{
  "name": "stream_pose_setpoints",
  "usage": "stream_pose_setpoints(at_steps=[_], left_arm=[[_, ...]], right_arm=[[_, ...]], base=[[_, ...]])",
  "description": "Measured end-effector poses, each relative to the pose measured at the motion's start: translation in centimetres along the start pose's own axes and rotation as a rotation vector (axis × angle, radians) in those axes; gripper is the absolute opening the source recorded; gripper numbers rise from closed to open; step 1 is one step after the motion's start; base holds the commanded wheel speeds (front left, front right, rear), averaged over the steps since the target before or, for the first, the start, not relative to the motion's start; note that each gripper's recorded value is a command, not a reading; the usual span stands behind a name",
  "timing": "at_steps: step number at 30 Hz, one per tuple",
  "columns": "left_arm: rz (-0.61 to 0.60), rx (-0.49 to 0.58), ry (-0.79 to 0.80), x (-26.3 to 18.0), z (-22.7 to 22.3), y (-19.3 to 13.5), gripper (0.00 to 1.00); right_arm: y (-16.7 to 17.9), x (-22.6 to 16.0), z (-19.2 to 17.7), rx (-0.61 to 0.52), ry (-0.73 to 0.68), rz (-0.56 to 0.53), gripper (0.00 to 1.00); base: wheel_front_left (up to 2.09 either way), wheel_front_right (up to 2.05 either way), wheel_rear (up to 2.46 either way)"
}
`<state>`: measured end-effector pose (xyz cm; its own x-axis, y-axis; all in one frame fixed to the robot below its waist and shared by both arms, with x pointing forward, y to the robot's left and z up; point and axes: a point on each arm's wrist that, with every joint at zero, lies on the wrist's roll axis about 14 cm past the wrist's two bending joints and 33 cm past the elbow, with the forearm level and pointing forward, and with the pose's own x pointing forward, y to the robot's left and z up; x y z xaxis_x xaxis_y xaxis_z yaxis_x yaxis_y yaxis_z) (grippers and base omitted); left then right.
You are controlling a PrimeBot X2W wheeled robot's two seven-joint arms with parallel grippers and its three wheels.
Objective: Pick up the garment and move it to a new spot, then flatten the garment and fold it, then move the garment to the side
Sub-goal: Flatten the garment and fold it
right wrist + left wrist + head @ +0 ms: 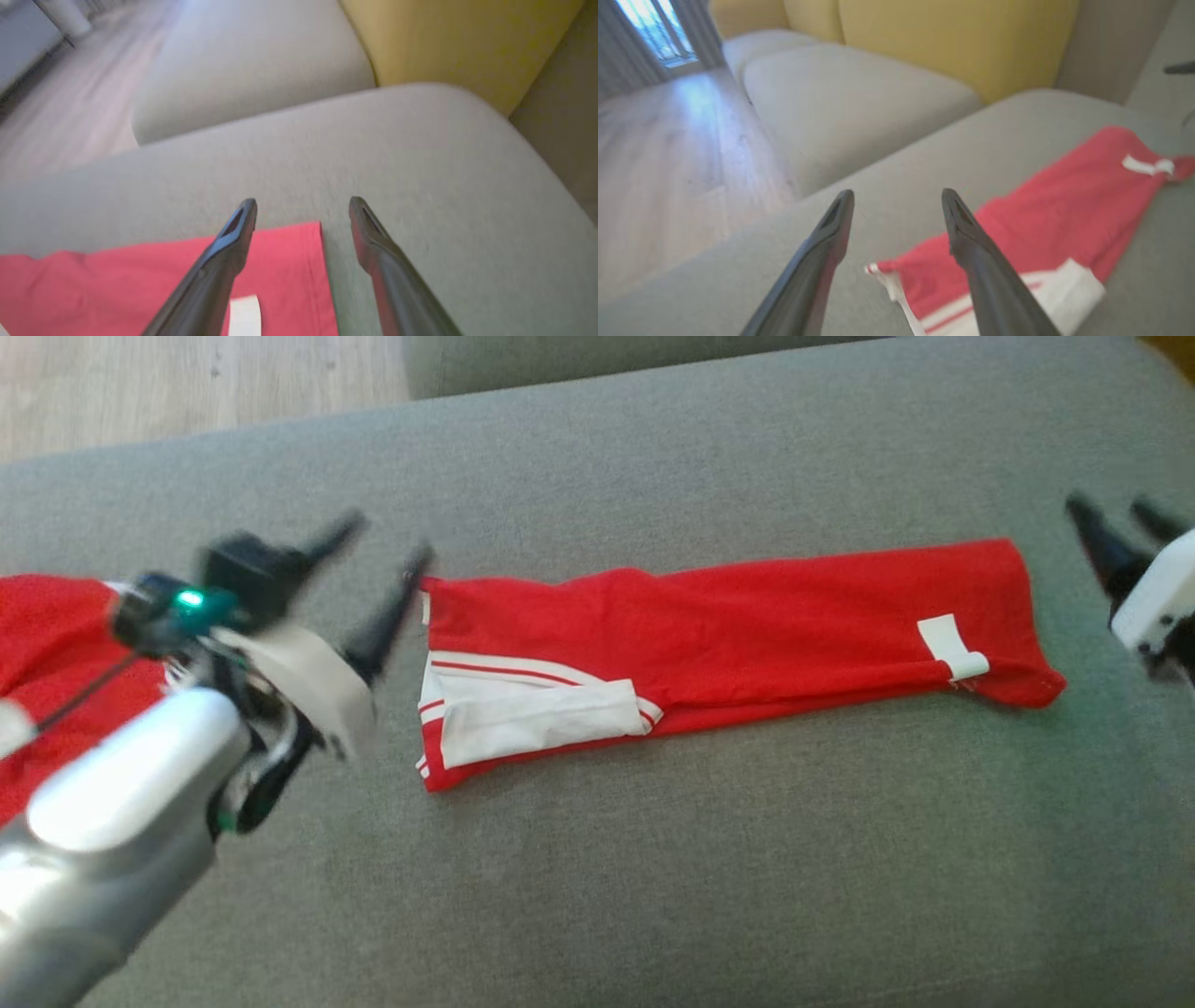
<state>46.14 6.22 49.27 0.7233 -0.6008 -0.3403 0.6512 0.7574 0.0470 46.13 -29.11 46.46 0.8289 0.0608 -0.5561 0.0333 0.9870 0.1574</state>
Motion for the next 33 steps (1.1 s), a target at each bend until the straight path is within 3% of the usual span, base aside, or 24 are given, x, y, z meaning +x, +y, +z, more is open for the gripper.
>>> stream_pose_setpoints(at_steps=[6, 12, 16, 23, 33], left_arm=[[0.199, -0.169, -0.326, -1.8, 5.5, 3.0, 1.0], [0.306, -0.317, -0.448, -3.8, 6.2, 3.2, 1.0], [0.363, -0.341, -0.534, -5.3, 6.6, 2.7, 1.0], [0.412, -0.345, -0.485, -6.7, 1.4, 0.4, 1.0], [0.409, -0.334, -0.464, -6.1, -0.4, 0.3, 1.0]], right_arm=[[2.8, -2.4, 6.2, -0.034, -0.399, 0.055, 1.0], [6.3, -4.2, 5.3, -0.099, -0.577, 0.097, 1.0], [7.6, -4.7, 3.2, -0.117, -0.606, 0.1, 1.0], [8.4, -4.4, -2.0, -0.104, -0.528, 0.073, 1.0], [7.5, -3.4, -1.8, -0.097, -0.526, 0.032, 1.0]], base=[[0.0, 0.0, 0.0], [0.0, 0.0, 0.0], [0.0, 0.0, 0.0], [0.0, 0.0, 0.0], [0.0, 0.0, 0.0]])
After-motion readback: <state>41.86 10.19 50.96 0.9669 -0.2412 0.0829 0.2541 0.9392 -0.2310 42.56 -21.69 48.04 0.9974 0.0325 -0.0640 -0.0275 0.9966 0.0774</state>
